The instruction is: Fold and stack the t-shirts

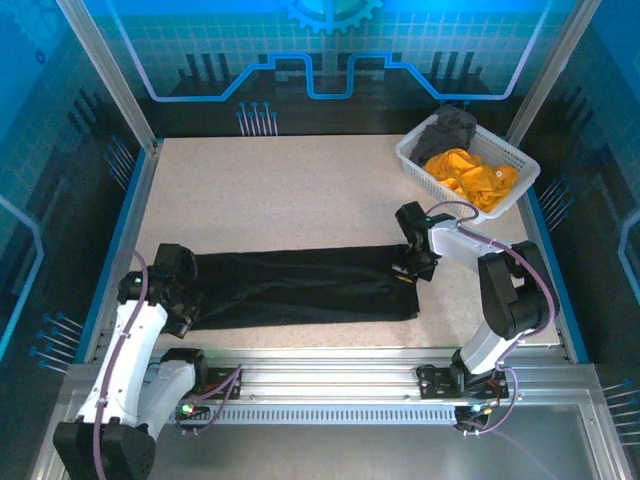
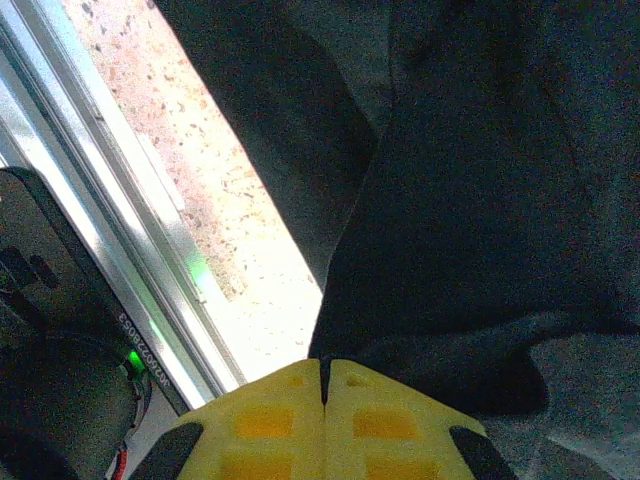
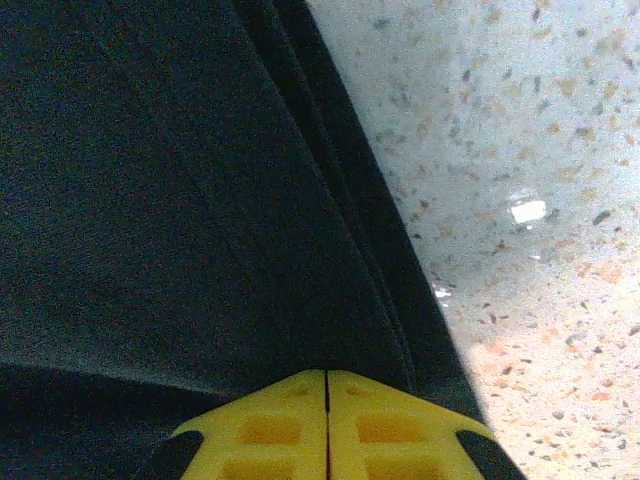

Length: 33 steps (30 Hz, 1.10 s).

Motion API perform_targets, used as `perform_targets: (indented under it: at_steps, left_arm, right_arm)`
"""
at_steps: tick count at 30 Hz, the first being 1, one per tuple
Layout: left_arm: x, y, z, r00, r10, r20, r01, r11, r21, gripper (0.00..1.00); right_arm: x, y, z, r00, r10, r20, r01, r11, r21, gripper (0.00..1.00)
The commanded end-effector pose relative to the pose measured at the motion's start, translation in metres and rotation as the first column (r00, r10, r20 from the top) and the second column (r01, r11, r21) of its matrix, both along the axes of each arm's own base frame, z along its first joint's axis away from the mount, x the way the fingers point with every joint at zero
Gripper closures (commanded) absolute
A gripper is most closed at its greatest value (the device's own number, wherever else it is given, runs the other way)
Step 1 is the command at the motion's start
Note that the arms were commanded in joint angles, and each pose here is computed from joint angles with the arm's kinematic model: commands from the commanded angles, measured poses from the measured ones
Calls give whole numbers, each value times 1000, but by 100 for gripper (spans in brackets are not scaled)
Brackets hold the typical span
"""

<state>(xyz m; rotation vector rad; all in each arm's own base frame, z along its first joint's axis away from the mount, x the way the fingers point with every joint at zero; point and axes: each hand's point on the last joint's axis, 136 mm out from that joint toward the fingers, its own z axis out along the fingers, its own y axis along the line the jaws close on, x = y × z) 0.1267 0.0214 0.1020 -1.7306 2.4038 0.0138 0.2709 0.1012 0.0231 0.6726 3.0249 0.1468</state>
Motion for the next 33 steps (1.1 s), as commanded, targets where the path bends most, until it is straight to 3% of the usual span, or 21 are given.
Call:
perform_targets:
  at_steps: [1,4,11,16,21,28,33]
  left_arm:
    - [4,-7,-7,1000,-13,-27,13,1000,-19,100]
    - [8,-9,-12,998,-34,-44,33,999,-10,100]
    - [9,-5,-26,997,-21,-78,23,1000,16,100]
    - [17,-7,-38,997,-4,-83,4,1000,4,100]
    - [27,-10,-52,995,0,-102,0,1000,-6,100]
    - [58,-16,-71,996,-16,-89,14,999,-31,100]
    - [128,-39,-87,994,-93,51,100,983,-154,100]
  right_arm:
    - [-9,-3,5,1000,-12,-23,12,1000,-6,94]
    - [0,-6,23,999,0,46,1,1000,-31,92]
    - [16,5,52,986,96,133,-87,993,-76,71]
    - [31,77,46,949,265,171,-277,960,49,71]
    - [33,117,14,930,363,62,-367,927,71,74]
    - [49,79,-13,975,194,-108,-194,981,5,77]
    - [71,33,-18,988,41,-150,-48,998,-48,78]
